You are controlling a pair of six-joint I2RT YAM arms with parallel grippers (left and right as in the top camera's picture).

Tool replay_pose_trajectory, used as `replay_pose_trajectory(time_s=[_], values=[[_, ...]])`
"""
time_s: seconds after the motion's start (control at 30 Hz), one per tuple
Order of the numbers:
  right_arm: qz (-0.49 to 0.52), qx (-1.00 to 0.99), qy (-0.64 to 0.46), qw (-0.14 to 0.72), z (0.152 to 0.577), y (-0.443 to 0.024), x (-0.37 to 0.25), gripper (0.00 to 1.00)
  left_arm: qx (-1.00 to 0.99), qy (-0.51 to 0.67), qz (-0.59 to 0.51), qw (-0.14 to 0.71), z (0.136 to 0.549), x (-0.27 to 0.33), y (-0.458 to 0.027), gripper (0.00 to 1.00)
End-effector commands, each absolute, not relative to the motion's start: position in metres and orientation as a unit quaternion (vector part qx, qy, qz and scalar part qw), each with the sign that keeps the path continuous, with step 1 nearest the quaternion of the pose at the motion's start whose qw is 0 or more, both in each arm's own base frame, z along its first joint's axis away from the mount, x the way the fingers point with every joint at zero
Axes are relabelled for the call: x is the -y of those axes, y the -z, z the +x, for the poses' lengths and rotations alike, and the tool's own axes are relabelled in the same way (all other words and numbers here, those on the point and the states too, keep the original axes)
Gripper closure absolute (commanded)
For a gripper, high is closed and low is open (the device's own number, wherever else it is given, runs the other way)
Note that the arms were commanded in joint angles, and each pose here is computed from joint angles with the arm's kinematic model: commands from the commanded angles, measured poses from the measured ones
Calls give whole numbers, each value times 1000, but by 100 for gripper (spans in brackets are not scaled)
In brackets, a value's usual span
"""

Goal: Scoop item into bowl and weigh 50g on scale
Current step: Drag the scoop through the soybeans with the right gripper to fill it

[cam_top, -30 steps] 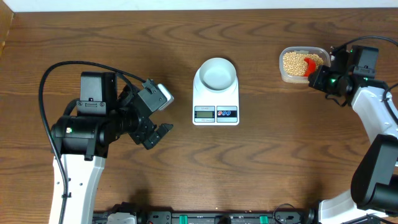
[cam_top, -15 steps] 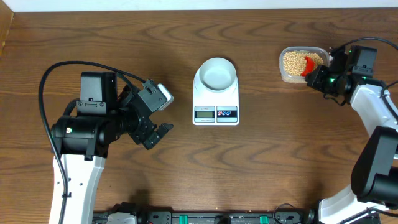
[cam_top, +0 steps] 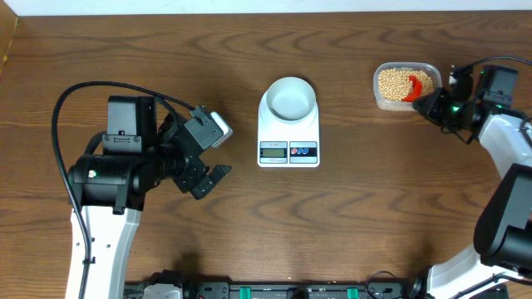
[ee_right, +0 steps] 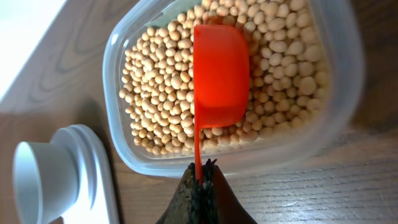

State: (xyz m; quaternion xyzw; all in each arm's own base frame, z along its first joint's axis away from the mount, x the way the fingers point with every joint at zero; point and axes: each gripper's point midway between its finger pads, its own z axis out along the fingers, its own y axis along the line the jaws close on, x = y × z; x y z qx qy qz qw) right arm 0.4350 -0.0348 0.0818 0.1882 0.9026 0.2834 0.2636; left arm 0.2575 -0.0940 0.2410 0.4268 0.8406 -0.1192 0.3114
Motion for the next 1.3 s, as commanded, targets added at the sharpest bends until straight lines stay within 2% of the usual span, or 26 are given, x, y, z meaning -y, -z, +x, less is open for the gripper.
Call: replay_pose_trajectory(time_s=[0.0,1.27], values=[[205,-888,-323,254,433,-85,35,99,-836,124,424,325,258,96,-251,2],[211,-832,-435,271,427,-117,52,99,-836,124,424,325,258,96,-251,2]])
